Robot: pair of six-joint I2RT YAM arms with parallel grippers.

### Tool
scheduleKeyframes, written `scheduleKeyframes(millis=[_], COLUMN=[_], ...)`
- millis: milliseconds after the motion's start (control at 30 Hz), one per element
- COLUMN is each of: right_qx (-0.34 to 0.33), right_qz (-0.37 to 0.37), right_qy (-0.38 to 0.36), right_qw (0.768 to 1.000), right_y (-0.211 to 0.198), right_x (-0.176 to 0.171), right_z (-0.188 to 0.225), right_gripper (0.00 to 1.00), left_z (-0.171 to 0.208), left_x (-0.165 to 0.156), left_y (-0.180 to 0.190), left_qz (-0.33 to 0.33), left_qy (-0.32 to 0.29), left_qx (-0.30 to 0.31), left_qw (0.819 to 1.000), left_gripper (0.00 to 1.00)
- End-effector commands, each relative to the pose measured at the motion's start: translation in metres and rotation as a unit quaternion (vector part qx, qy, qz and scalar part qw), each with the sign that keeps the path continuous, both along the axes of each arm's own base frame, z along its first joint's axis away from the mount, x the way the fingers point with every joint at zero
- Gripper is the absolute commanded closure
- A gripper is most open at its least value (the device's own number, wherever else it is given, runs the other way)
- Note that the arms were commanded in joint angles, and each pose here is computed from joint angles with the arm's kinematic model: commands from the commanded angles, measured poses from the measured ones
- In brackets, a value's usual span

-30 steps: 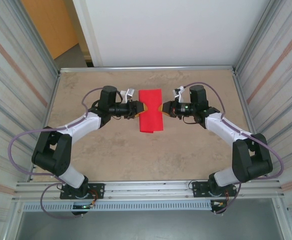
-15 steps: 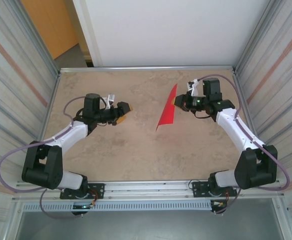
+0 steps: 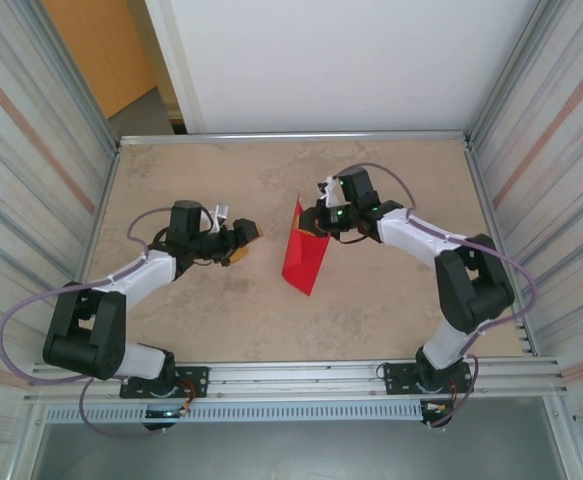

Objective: Fold a paper plane with a square sheet of paper (pick it up from the middle)
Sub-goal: First fold in half a square sheet of paper at the center of the table.

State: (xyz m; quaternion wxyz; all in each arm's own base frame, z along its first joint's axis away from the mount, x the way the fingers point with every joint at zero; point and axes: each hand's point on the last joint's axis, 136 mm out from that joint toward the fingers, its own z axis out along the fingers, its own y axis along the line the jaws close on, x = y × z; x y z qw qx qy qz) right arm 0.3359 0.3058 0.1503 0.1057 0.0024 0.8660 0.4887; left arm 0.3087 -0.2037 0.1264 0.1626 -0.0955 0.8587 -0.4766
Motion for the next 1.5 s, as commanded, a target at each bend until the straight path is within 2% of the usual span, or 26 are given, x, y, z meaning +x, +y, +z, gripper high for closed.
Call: scheduleKeyframes(millis=[0, 300, 567, 800, 967, 1067, 1300, 1467], right_qx=[0.042, -0.007, -0.034, -0.022, -0.024, -0.037, -0.078, -0.098], right_qz=[-0.012, -0.048, -0.043, -0.024, -0.019, -0.025, -0.072, -0.116], right_qy=[0.014, 0.073, 0.089, 0.104, 0.112, 0.112, 0.097, 0.078], right_qw=[0.999, 0.996, 0.995, 0.994, 0.993, 0.993, 0.99, 0.985], right_y=[0.01, -0.024, -0.033, -0.025, -0.025, -0.029, -0.063, -0.093], right_x=[0.005, -0.006, -0.004, -0.002, -0.002, -0.001, 0.008, 0.015], right_z=[-0.008, -0.078, -0.097, -0.104, -0.107, -0.108, -0.101, -0.091], right_gripper=[1.0, 1.0, 1.0, 0.99, 0.92, 0.83, 0.68, 0.67], left_z=[-0.015, -0.044, -0.063, -0.081, -0.096, -0.108, -0.13, -0.146], left_x=[-0.005, -0.007, -0.001, 0.002, 0.004, 0.003, -0.006, -0.016], left_y=[0.0, -0.039, -0.072, -0.078, -0.074, -0.069, -0.062, -0.057], left_qz=[-0.008, -0.066, -0.11, -0.123, -0.114, -0.103, -0.105, -0.118], left_qy=[0.017, 0.044, 0.057, 0.064, 0.09, 0.115, 0.158, 0.181], left_qx=[0.036, 0.103, 0.146, 0.195, 0.223, 0.24, 0.269, 0.312], left_qw=[0.999, 0.992, 0.981, 0.971, 0.964, 0.958, 0.944, 0.925], left_gripper=[0.16, 0.23, 0.31, 0.39, 0.49, 0.5, 0.54, 0.53])
